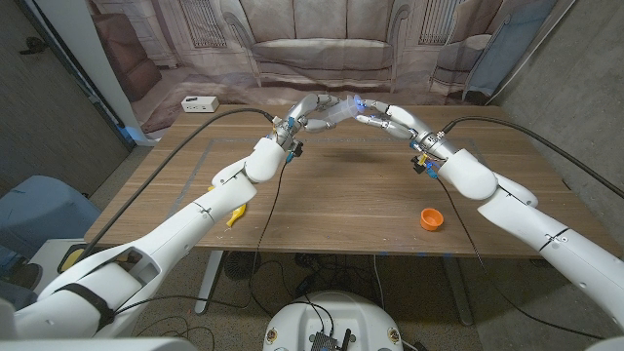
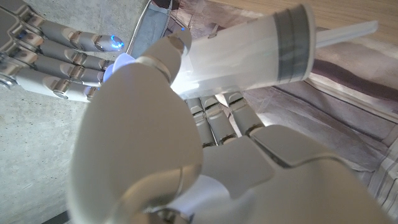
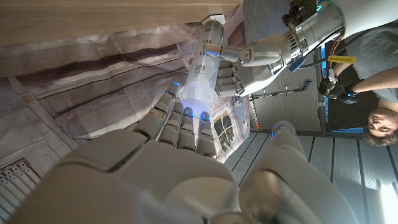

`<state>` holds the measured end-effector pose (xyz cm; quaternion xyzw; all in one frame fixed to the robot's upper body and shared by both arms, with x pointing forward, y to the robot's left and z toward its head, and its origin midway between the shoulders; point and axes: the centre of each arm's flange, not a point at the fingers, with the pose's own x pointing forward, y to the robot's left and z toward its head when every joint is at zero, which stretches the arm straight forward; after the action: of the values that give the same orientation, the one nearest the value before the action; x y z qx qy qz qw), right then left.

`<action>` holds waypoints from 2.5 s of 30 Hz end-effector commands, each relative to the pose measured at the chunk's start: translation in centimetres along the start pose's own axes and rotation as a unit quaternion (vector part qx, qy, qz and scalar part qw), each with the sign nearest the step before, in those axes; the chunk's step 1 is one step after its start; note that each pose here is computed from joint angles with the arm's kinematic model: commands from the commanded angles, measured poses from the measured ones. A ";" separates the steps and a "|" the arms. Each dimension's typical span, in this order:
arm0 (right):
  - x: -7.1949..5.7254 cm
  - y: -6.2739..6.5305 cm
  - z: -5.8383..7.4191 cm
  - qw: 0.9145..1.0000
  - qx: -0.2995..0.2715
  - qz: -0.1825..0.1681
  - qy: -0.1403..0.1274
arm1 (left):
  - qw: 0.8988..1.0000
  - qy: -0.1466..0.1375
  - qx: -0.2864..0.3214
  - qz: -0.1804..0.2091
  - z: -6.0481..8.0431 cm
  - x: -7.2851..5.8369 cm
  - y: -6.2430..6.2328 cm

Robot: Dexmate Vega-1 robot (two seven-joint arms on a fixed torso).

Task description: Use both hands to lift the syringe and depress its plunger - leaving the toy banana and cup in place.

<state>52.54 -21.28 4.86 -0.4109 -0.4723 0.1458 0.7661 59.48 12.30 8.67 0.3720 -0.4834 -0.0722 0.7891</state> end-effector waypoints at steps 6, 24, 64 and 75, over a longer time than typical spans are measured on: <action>-0.4 -0.7 0.1 1.000 -0.008 -0.014 0.001 | 1.000 0.001 0.003 0.001 -0.1 -0.1 0.2; -0.7 -1.7 -0.2 0.999 -0.014 -0.039 0.006 | 1.000 0.004 0.004 0.000 -0.2 -0.1 0.1; -2.1 -3.4 -1.1 0.994 0.031 -0.100 0.015 | 1.000 0.014 0.011 -0.003 -0.9 -0.2 0.3; -2.8 -3.9 -2.5 0.987 0.102 -0.121 0.022 | 1.000 0.022 0.018 -0.004 -1.2 -0.3 0.6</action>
<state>52.16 -25.41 5.86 -0.3317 -0.4898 0.0801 0.8023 60.07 13.17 8.55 0.3831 -0.4705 -0.0623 0.7924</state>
